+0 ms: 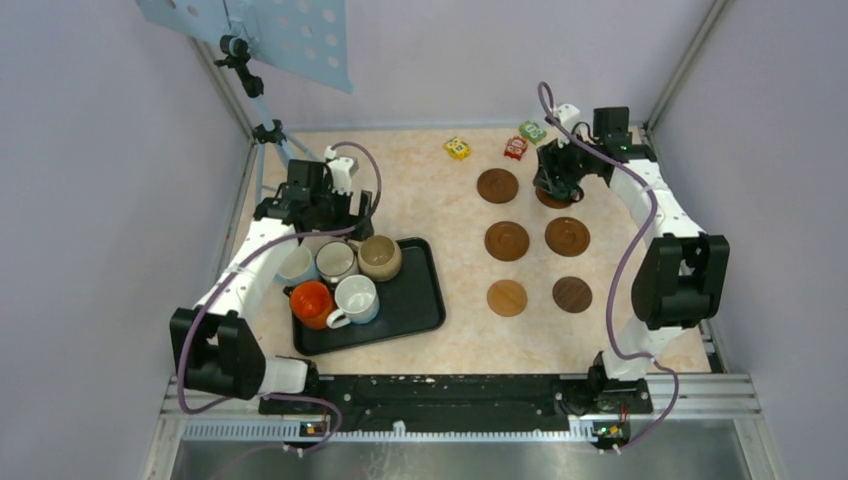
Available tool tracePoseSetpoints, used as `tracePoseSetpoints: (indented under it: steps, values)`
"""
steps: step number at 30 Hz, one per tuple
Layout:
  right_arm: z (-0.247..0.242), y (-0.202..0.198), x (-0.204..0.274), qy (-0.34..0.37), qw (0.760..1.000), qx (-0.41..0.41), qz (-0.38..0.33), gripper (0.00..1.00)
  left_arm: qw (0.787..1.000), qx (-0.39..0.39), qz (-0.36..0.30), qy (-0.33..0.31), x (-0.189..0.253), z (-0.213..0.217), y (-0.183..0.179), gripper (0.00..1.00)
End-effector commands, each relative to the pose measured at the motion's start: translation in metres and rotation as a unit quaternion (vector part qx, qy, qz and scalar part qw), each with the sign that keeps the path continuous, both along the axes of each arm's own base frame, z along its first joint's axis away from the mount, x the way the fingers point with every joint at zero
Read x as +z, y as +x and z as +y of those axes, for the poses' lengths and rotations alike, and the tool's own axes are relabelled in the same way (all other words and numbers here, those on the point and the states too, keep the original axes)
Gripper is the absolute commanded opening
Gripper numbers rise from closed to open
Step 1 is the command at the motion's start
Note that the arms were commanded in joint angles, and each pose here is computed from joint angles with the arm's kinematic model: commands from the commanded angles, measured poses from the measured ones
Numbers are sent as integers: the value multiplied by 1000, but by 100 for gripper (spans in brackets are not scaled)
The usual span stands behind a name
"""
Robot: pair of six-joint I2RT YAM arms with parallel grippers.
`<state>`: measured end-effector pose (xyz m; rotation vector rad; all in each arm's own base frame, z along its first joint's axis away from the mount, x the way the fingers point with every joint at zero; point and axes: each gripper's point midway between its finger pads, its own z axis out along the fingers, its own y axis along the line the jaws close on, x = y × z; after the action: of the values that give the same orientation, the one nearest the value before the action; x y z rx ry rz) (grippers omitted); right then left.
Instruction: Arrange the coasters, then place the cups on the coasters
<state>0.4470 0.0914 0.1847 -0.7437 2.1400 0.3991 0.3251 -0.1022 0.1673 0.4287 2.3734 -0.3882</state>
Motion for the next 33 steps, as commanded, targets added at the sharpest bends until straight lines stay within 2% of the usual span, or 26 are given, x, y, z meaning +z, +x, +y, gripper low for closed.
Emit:
tracePoseSetpoints:
  steps: [1, 6, 17, 33]
  values:
    - [0, -14, 19, 7, 1000, 5, -16, 69, 992, 122, -27, -23, 18, 10, 41, 99]
    - [-3, -17, 14, -1, 1000, 4, -17, 69, 984, 172, 8, -34, 5, 11, 49, 99]
    - [-4, -18, 8, -7, 1000, 3, -13, 69, 977, 196, 66, -43, -26, 4, 46, 99]
    - [-8, -16, 1, -16, 1000, -2, -10, 69, 976, 178, 121, -18, -65, -14, 34, 99]
